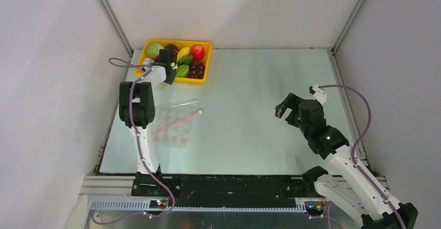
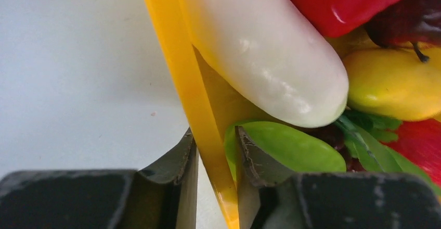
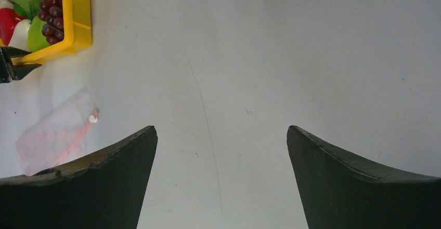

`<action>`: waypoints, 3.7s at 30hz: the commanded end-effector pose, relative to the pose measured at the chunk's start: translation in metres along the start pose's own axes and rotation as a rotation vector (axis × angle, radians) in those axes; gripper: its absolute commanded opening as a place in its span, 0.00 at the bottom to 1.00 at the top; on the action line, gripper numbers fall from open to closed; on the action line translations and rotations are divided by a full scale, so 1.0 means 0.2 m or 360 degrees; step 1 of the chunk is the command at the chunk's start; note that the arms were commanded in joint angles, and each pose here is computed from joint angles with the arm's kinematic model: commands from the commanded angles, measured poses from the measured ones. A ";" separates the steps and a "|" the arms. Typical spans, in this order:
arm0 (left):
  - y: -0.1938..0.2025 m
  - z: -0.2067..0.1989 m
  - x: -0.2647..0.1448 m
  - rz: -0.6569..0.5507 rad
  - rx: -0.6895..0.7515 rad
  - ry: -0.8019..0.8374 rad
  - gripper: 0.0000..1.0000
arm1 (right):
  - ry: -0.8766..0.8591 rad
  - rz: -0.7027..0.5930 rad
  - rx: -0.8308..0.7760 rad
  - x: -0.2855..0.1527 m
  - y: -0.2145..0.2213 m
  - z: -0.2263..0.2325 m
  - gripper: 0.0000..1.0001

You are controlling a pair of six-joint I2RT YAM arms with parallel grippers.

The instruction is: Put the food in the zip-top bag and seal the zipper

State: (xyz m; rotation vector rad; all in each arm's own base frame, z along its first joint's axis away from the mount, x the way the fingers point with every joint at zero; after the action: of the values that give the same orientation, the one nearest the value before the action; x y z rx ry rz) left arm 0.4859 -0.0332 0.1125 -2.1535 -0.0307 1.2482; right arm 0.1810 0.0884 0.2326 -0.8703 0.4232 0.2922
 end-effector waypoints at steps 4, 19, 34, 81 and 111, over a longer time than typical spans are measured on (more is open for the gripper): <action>0.18 -0.03 -0.14 0.0157 0.0240 0.0065 0.15 | 0.0020 0.0026 0.0015 -0.01 0.01 -0.02 0.99; 0.57 -0.05 -0.56 0.0318 0.0745 0.0355 0.00 | -0.0062 0.0042 0.0115 -0.09 0.04 -0.05 0.99; 1.09 -0.06 -1.00 0.0497 0.1258 0.0727 0.00 | -0.0040 0.0038 0.0114 -0.12 0.06 -0.10 1.00; 0.50 0.18 -0.51 0.0424 0.1520 0.0183 1.00 | -0.0074 0.0118 -0.0092 -0.07 0.11 -0.14 0.99; 0.77 0.39 -0.45 0.0768 0.1510 0.0077 0.40 | -0.0063 0.0115 -0.0089 -0.05 0.12 -0.13 0.99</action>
State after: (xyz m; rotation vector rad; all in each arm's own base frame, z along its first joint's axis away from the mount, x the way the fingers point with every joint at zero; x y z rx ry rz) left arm 0.3525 -0.1387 0.0974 -1.3936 0.8368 1.0214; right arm 0.1538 0.0822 0.2016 -0.9047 0.4405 0.4208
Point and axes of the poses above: each gripper's point midway between its finger pads, its own x axis out along the fingers, its own z axis along the line the jaws close on, y = z × x, the point moved 9 cm from there along -x, back along the fingers, and after that the axes turned 10 degrees about x, right-handed, at the moved point
